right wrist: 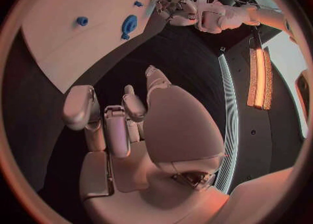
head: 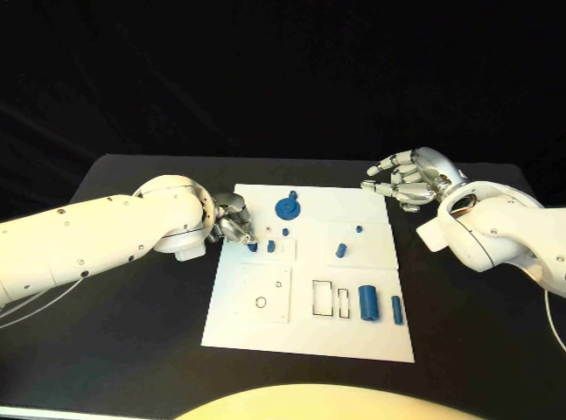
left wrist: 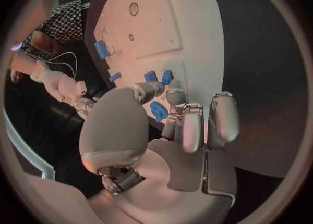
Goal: Assemble the parts on the task board
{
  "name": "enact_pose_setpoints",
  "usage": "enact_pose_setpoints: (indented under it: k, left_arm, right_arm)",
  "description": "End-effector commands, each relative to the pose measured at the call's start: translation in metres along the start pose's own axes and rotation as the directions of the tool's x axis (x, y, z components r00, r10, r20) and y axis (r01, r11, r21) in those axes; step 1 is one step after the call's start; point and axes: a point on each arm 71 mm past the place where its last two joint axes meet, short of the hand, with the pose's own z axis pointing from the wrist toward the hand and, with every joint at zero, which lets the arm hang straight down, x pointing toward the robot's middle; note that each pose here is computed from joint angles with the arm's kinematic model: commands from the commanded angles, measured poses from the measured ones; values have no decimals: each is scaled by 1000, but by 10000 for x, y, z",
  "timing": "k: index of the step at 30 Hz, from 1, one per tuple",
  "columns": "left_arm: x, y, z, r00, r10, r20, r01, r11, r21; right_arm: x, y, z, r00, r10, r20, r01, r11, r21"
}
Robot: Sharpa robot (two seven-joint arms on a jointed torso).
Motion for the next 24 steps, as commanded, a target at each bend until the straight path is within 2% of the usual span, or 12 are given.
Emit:
enact_pose_setpoints:
  k: [1,24]
  left_arm:
    - [22,-25,6,999,-33,-12,33,999,14]
    - [-9,28,20,998,-64,3,64,998,0]
  right_arm:
    - [2,9,-2,1000,0,0,0,1000,-12]
    - [-2,4,-2,1000,1,2,-1,1000,-10]
